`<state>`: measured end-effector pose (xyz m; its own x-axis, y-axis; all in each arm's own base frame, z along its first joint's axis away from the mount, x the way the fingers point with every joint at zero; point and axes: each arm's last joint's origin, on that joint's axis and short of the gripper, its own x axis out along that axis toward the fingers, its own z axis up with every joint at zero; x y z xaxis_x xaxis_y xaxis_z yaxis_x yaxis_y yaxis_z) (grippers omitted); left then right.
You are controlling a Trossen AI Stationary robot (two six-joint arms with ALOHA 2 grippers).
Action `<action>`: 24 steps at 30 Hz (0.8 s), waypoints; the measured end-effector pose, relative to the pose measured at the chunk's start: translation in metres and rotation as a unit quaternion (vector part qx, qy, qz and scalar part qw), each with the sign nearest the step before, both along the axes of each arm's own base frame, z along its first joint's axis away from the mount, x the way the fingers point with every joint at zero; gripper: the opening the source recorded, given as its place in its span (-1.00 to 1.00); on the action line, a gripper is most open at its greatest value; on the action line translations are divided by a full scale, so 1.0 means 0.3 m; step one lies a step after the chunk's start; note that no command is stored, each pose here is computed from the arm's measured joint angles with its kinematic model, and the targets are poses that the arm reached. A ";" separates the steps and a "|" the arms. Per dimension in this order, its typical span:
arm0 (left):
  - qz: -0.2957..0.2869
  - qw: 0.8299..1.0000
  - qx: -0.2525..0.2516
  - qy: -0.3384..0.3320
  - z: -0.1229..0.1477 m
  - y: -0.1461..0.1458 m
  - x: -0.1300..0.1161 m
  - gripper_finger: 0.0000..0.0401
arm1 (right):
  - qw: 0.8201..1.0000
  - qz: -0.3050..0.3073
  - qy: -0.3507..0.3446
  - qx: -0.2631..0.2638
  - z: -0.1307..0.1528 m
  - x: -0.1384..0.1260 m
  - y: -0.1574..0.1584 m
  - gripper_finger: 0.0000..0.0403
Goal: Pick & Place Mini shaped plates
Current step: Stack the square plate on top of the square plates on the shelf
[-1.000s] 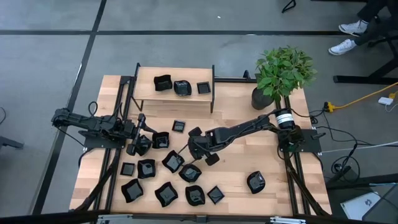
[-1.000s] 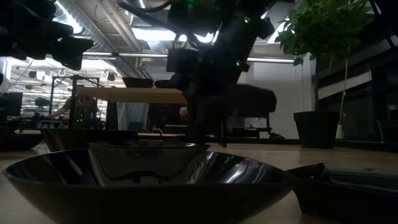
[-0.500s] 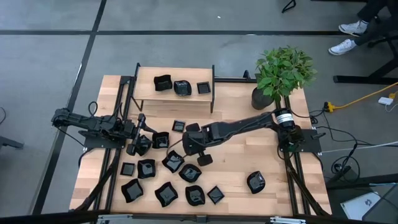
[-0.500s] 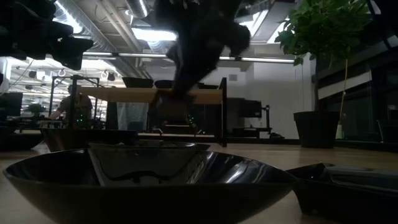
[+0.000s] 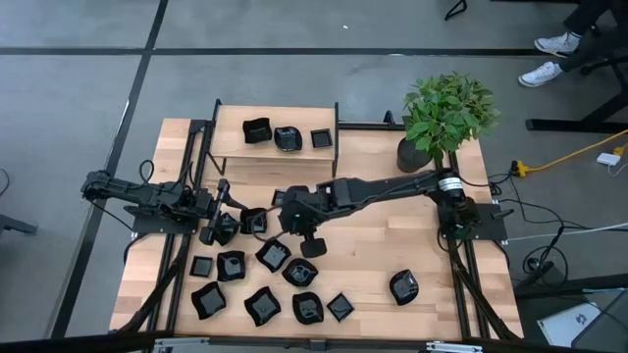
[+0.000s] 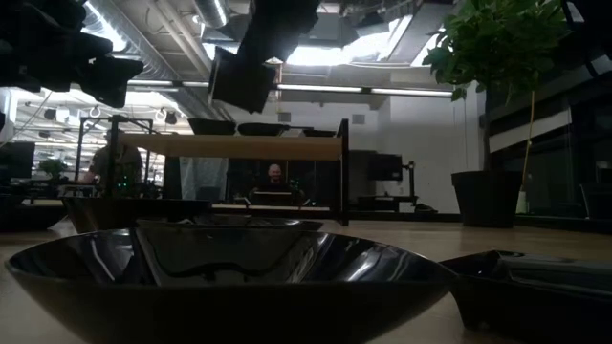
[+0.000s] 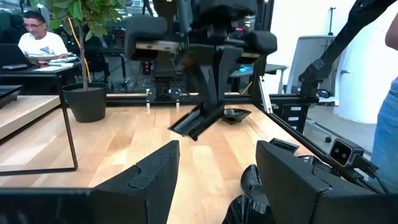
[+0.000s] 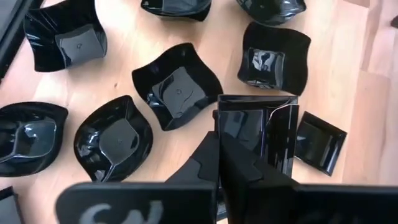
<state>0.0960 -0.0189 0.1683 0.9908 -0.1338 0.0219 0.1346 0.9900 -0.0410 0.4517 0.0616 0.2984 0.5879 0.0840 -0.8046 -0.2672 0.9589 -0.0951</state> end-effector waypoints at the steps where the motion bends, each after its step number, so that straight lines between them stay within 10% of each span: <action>1: 0.000 1.000 0.000 0.000 0.000 0.000 0.000 0.04 | 1.000 0.000 -0.001 0.000 0.012 -0.002 0.000 -0.99; 24: 0.000 1.000 0.000 0.000 0.000 0.000 0.000 0.03 | 0.996 0.000 -0.084 0.011 0.293 -0.049 -0.003 -0.99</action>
